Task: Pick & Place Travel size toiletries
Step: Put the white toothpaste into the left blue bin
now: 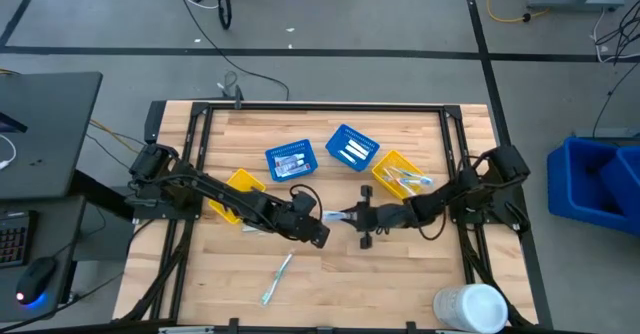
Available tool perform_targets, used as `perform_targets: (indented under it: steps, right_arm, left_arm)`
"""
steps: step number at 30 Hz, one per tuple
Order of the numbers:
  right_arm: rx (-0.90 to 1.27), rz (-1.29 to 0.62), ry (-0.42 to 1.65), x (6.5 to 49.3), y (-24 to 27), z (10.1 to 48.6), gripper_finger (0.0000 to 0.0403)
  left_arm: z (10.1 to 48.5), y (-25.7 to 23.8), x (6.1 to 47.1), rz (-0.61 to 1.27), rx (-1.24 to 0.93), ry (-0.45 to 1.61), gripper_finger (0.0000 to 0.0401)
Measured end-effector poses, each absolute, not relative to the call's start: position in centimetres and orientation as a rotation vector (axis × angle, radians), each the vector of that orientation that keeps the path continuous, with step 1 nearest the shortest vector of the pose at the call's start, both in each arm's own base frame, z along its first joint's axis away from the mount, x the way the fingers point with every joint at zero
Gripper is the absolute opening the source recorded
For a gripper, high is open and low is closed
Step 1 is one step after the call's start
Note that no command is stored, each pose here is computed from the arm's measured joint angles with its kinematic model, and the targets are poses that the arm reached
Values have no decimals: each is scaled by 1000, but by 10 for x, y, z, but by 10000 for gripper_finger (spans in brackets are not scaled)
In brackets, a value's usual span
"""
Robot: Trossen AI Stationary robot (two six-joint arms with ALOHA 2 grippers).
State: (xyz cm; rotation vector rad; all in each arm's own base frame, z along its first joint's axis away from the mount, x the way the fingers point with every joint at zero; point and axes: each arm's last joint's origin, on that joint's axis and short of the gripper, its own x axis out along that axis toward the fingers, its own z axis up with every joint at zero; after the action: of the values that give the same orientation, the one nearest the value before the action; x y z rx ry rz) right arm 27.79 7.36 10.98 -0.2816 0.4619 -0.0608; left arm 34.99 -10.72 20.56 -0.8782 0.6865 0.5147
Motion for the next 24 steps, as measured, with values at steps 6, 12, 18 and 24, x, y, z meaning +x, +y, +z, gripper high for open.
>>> perform_targets:
  steps: [6, 12, 18, 24]
  right_arm:
    - [-401, -82, 372, 277, 86, 119, 80]
    - [-435, -78, 361, 274, 96, 120, 93]
    - [-445, -103, 339, 272, 102, 122, 82]
    - [-434, -112, 294, 273, 103, 126, 91]
  left_arm:
    - [206, -107, 350, 534, -872, 660, 175]
    - [206, -105, 350, 557, -857, 641, 175]
    - [207, -106, 351, 529, -820, 638, 175]
    - [213, -108, 357, 455, -770, 586, 155]
